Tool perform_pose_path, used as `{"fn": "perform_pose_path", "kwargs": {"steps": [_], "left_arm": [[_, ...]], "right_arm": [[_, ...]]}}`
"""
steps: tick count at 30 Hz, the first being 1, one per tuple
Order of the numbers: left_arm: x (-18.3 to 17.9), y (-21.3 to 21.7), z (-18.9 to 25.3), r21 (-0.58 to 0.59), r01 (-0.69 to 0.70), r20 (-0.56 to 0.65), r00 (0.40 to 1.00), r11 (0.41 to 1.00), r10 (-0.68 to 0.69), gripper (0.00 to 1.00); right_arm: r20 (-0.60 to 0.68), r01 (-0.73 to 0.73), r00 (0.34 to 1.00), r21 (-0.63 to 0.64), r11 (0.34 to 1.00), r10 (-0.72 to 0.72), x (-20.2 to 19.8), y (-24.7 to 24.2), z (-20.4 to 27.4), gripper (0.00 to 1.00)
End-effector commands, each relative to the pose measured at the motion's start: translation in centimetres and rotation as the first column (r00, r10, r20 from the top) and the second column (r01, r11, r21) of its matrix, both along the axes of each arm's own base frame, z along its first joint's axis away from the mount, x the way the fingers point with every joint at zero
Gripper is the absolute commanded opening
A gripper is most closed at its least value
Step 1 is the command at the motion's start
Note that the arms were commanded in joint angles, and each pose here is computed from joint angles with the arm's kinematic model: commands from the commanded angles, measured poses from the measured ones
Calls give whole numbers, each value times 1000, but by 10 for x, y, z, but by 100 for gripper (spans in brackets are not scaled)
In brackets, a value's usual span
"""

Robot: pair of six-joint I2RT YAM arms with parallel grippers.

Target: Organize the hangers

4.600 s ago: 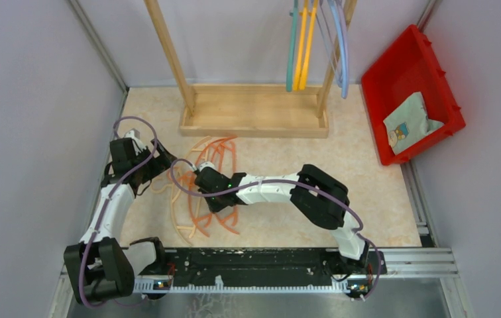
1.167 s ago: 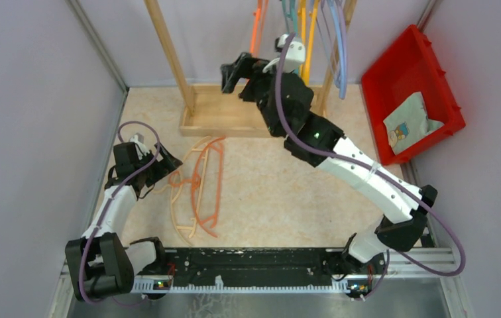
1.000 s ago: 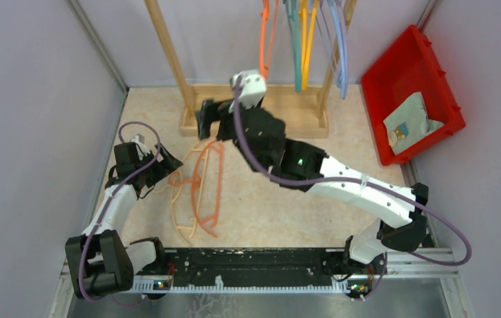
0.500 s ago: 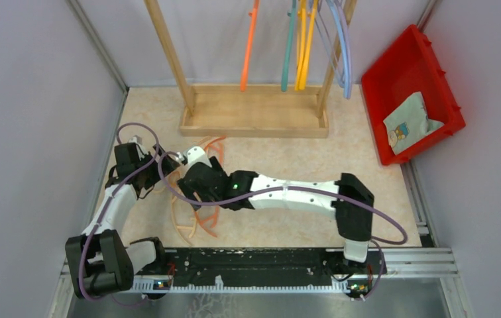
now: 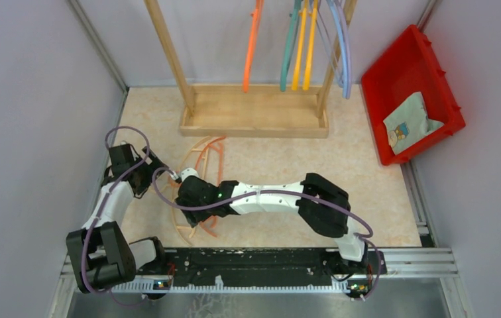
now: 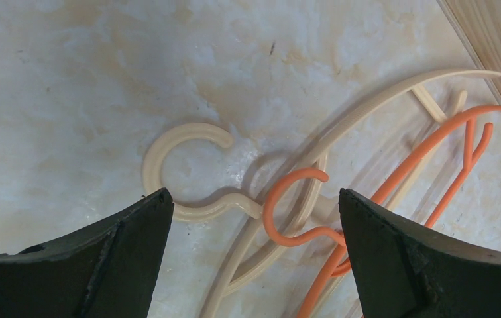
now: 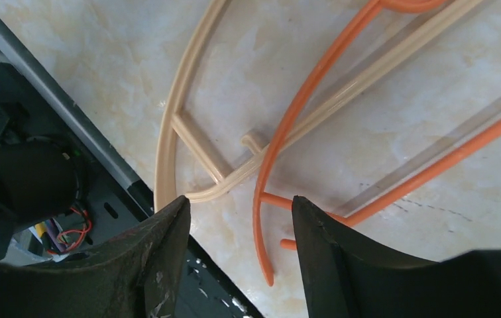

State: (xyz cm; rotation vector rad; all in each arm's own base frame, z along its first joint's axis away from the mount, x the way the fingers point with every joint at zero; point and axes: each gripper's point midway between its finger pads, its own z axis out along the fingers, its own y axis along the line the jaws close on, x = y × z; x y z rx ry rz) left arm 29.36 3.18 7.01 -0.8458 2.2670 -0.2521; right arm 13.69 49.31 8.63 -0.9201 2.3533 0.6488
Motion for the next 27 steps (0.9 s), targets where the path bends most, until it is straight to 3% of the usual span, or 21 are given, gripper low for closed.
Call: {"fn": "perform_pose_path", "kwargs": {"steps": [1,11,16,20,27], "left_arm": [[-2,8,-5,-2,-44,1,999,999,44,99],[1,4,7,-11,-25,58,998,1000,26,99],[-1,2,9,-13,-18,68,998,1000,19,99],[0,1,9,-19,-16,73,997,1000,18,99],[1,-1,9,-29,-12,78,997,1000,14,99]], "right_arm": [[-84,-13,996,30,999,16,-11,15,-22,57],[-90,27,996,-14,1000,-28,-6,15,-53,52],[-101,31,994,-36,999,-35,-4,11,-64,32],[-96,51,994,-54,997,-56,2,4,-66,0],[-41,106,993,-23,994,-107,22,-11,-19,0]]}}
